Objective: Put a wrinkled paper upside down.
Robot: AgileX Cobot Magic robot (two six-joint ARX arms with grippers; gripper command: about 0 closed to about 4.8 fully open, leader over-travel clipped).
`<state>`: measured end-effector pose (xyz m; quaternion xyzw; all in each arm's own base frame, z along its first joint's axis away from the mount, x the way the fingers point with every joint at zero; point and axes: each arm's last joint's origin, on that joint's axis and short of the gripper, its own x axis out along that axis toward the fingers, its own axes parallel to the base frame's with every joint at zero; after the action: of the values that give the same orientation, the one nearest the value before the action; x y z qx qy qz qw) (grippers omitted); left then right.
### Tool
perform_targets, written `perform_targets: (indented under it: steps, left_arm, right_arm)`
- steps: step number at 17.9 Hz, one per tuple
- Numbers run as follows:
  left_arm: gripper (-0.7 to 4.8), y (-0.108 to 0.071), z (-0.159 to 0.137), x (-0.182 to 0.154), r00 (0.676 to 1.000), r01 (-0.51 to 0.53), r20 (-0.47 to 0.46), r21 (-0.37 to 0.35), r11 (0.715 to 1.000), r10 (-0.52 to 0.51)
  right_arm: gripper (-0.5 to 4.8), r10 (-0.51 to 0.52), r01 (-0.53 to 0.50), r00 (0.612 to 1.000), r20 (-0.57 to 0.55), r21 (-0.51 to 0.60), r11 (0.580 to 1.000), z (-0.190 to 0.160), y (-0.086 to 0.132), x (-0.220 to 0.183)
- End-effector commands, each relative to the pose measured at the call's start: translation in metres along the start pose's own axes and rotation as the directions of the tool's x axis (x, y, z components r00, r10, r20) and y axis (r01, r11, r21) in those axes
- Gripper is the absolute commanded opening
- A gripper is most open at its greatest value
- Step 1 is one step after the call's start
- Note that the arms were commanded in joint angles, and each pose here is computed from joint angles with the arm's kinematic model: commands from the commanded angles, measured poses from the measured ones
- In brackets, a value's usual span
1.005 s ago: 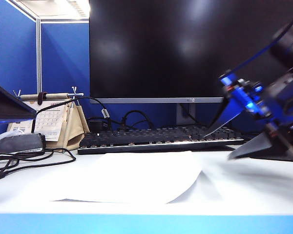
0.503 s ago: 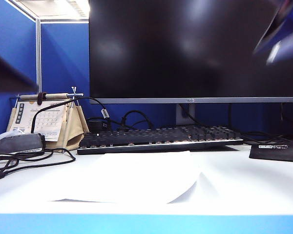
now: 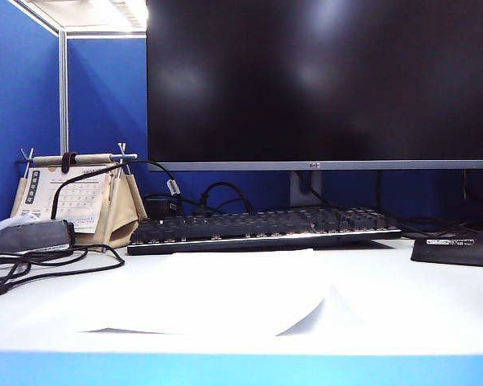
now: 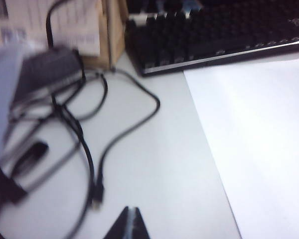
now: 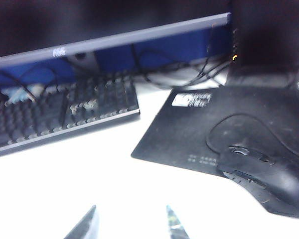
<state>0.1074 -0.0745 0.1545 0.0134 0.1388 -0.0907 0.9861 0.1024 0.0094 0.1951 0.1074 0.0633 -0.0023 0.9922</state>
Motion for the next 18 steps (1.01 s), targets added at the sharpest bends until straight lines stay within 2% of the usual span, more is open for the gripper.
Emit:
perform_targets:
  steps: [1,2,4,5,6,7,18]
  left_arm:
    - [0.09,0.003,-0.022,0.000,0.999,-0.013,-0.048,-0.030,0.999,0.012]
    - [0.09,0.004,-0.027,0.000,0.996,-0.020,-0.090,-0.007,1.000,0.019]
    - [0.09,0.004,-0.027,0.000,0.996,-0.021,-0.083,-0.008,1.000,0.020]
    - [0.09,0.005,-0.027,0.000,0.996,-0.046,-0.081,-0.004,0.999,0.046]
    - [0.09,0.006,-0.028,0.000,0.995,-0.056,-0.088,0.003,0.998,0.056]
    - [0.09,0.006,-0.028,0.000,0.994,-0.058,-0.090,0.003,0.998,0.058]
    - [0.09,0.005,-0.028,0.000,0.994,-0.054,-0.091,0.003,0.999,0.054]
  right_arm:
    - [1.69,-0.004,0.004,1.000,0.002,0.001,1.000,-0.020,-0.005,-0.006]
    - [1.69,-0.015,0.015,0.999,-0.045,-0.005,1.000,-0.031,-0.008,-0.008]
    - [1.69,-0.024,0.022,0.991,-0.131,-0.016,1.000,-0.045,-0.011,-0.006]
    - [1.54,-0.025,0.023,0.991,-0.130,-0.017,1.000,-0.045,-0.011,-0.005]
    - [0.48,-0.036,0.034,0.991,-0.127,-0.018,0.999,-0.045,-0.011,-0.005]
    - [-0.03,-0.036,0.034,0.991,-0.127,-0.018,0.999,-0.045,-0.011,-0.005]
    - [-0.05,-0.003,0.002,0.991,-0.135,-0.006,1.000,-0.045,-0.010,-0.005]
